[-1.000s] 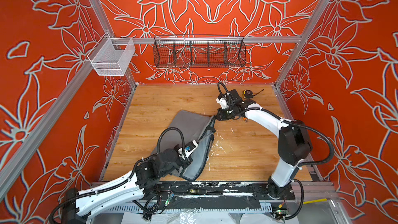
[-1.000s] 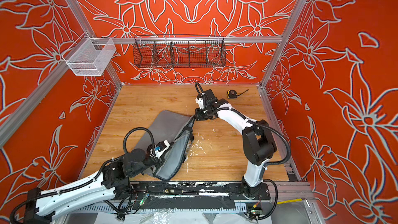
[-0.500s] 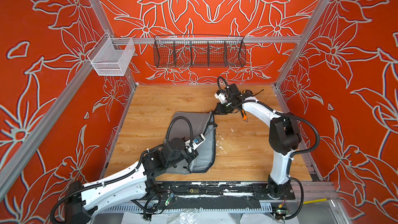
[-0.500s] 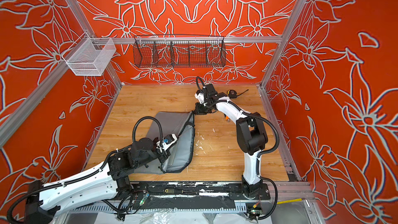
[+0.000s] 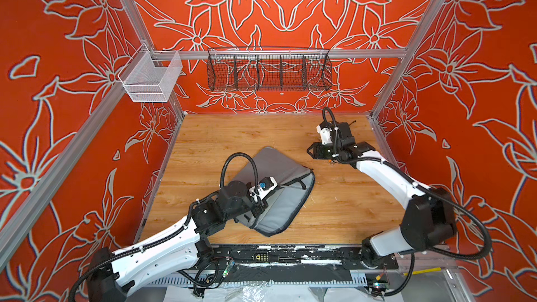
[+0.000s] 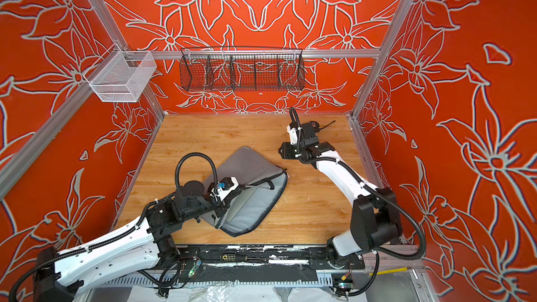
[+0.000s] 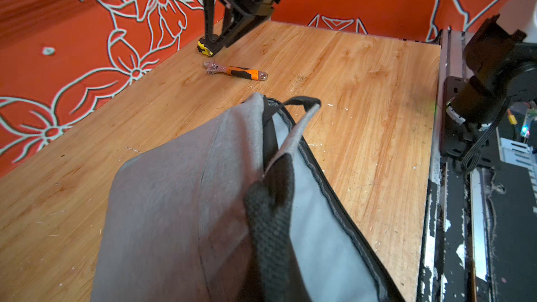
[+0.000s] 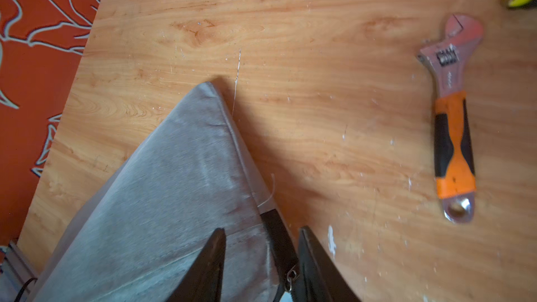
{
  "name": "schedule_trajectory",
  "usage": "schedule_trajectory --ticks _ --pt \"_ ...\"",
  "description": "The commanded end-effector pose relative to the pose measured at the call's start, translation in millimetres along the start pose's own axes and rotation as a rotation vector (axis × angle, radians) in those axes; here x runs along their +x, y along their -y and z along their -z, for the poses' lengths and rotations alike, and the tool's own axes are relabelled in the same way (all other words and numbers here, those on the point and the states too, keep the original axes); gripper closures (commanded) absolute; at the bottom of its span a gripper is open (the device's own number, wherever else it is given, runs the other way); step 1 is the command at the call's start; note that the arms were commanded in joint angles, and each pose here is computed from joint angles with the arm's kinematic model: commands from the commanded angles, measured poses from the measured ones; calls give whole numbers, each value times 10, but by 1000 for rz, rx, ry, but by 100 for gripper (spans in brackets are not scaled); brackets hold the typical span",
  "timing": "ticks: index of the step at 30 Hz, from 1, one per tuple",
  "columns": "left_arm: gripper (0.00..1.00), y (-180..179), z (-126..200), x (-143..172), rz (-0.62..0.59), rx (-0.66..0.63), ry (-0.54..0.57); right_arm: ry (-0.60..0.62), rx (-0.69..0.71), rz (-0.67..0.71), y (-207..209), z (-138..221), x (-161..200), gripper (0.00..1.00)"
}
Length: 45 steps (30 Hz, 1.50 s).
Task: Open the zippered laptop bag and take out the laptop
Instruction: Unzip the zipper on the zippered laptop bag, then adjust the laptop in the zippered laptop bag.
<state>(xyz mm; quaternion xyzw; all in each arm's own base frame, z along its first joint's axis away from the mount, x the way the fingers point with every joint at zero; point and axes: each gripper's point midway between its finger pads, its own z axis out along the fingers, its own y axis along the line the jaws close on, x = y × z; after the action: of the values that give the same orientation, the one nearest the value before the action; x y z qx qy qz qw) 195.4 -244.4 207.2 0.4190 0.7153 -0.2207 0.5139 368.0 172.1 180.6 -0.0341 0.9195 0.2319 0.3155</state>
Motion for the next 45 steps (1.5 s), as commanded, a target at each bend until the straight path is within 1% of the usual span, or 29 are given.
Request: schedule_trajectory --ticks 1,6,11,14,18,19,20,21,24,29,33,37,41,45 --pt "100 -64 144 -495 18 -10 165 10 -11 -81 38 97 215 55" --pt "100 -116 70 -427 91 -30 121 25 -46 -189 57 324 600 55" --pt "100 -213 -41 -372 169 -79 89 42 -69 -268 30 544 975 56" --pt "100 -299 -122 -363 222 -119 59 12 -89 -304 -26 550 1251 56" --pt "100 -405 -209 -437 312 -166 15 -69 -72 -315 -96 419 1542 56" --pt "100 -443 -194 -473 342 -186 19 -76 -74 -315 -128 380 1565 56" --pt "100 -497 -262 -427 385 -219 -12 -77 -85 -319 -177 334 1567 56" --pt "100 -567 -257 -440 436 -258 -15 -78 -102 -331 -230 282 1570 56" --pt "100 -668 -257 -475 569 -315 -16 -48 -168 -377 -399 160 1471 58" --pt "100 -568 -320 -567 645 -242 4 -50 -185 -365 -626 9 1327 58" --pt "100 -556 -302 -619 715 -231 9 -90 -197 -418 -701 -205 1387 57" --pt "100 -546 -255 -691 758 -217 33 -89 -206 -463 -731 -366 1473 57" --pt "100 -530 -209 -739 789 -199 56 -92 -204 -464 -791 -474 1470 56" --pt "100 -519 -196 -723 796 -197 47 -115 -239 -463 -923 -619 1454 56"
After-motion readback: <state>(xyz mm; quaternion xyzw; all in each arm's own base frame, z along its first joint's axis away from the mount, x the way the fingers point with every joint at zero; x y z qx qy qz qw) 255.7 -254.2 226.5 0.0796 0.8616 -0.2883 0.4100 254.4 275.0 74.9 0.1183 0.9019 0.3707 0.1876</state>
